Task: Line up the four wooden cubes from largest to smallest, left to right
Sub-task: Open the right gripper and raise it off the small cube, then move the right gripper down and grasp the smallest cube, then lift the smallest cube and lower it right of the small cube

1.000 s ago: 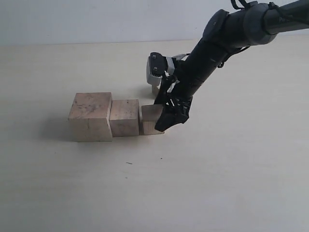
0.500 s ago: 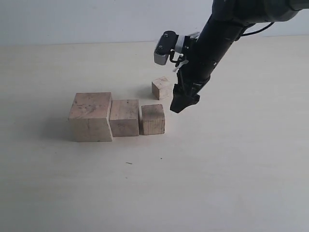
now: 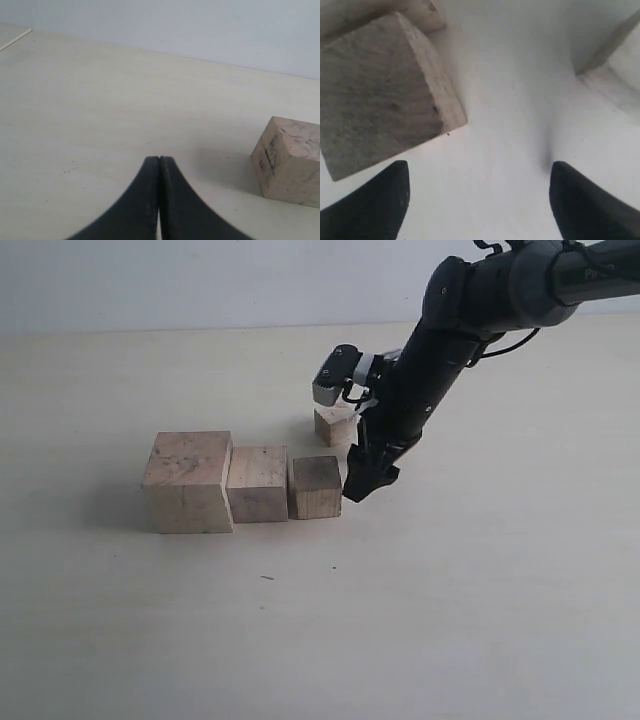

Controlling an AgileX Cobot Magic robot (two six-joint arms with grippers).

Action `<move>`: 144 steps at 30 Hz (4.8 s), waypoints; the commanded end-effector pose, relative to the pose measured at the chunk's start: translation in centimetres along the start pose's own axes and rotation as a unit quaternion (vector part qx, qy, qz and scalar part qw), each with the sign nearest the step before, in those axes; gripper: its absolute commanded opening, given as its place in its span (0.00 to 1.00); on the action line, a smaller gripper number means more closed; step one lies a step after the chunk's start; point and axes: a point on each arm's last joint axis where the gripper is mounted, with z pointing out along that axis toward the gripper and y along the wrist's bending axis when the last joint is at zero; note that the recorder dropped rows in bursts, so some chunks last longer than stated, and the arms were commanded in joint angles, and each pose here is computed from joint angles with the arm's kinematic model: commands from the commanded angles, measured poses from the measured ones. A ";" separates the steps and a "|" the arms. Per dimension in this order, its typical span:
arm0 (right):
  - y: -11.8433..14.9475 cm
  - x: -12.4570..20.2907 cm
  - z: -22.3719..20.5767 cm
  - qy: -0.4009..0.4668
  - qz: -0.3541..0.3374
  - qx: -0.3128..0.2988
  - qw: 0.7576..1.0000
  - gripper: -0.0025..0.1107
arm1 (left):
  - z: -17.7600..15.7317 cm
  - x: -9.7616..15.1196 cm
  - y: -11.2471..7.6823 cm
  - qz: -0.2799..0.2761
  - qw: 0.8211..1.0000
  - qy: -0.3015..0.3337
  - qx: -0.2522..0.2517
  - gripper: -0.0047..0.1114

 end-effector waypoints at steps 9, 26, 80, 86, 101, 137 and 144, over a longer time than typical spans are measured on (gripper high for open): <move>-0.1 -0.8 -0.1 -0.047 0.023 0.003 0.999 0.66 | 0.0 0.0 0.0 -0.004 1.000 -0.005 0.002 0.04; 0.2 -0.5 -2.5 -0.008 0.033 0.029 0.999 0.66 | 0.0 0.0 0.0 -0.004 1.000 -0.005 0.002 0.04; -2.3 -3.2 -1.1 -0.156 0.233 0.169 0.945 0.64 | 0.0 0.0 0.0 -0.004 1.000 -0.005 0.002 0.04; -2.4 -3.1 -0.8 -0.160 0.240 0.170 0.942 0.64 | 0.0 0.0 0.0 -0.004 1.000 -0.005 0.002 0.04; -2.5 -2.5 0.8 -0.140 0.249 0.156 0.946 0.44 | 0.0 0.0 0.0 -0.004 1.000 -0.005 0.002 0.04; 2.4 1.1 -4.5 -0.026 -0.026 0.034 0.999 0.02 | 0.0 0.0 0.0 -0.004 1.000 -0.005 0.002 0.04; 2.8 1.0 -4.4 -0.029 -0.098 0.012 0.995 0.02 | 0.0 0.0 0.0 -0.004 1.000 -0.005 0.002 0.04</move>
